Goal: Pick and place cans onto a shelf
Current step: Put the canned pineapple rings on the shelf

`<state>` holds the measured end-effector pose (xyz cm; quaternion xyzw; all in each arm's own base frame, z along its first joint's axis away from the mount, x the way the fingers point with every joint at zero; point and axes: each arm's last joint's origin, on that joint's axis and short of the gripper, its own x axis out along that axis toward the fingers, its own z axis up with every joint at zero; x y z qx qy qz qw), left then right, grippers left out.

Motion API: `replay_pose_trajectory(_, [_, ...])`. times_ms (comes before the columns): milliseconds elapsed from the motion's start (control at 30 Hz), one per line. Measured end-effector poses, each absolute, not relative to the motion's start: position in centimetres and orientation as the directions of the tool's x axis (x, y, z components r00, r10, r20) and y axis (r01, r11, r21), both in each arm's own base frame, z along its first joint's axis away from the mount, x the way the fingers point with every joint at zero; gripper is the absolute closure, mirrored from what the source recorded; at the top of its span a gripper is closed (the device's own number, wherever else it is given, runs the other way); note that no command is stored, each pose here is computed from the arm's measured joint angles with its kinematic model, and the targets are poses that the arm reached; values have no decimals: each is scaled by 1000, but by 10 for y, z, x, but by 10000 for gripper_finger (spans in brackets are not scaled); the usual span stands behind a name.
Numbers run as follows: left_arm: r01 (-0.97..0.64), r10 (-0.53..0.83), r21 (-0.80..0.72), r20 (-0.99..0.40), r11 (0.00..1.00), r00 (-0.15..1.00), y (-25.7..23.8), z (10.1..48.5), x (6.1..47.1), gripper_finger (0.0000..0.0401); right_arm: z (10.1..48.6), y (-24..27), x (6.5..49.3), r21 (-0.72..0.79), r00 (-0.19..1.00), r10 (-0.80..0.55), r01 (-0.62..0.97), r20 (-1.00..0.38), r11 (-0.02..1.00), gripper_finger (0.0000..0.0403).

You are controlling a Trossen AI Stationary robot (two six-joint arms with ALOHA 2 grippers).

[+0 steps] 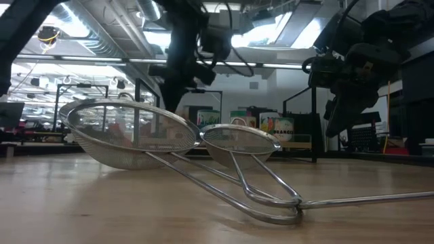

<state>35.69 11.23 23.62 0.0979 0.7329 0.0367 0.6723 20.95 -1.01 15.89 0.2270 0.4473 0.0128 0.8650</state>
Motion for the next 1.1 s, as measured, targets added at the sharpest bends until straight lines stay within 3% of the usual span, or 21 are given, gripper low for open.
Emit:
replay_pose_trajectory(500, [114, 189, 177, -977, 978, -95, 124, 208, 349, 395, 159, -10, 210, 404, 600, 225, 181, -768, 897, 308])
replay_pose_trajectory(1100, [120, 191, 180, -977, 976, -91, 122, 209, 350, 328, 159, -10, 210, 404, 600, 225, 181, -768, 897, 308])
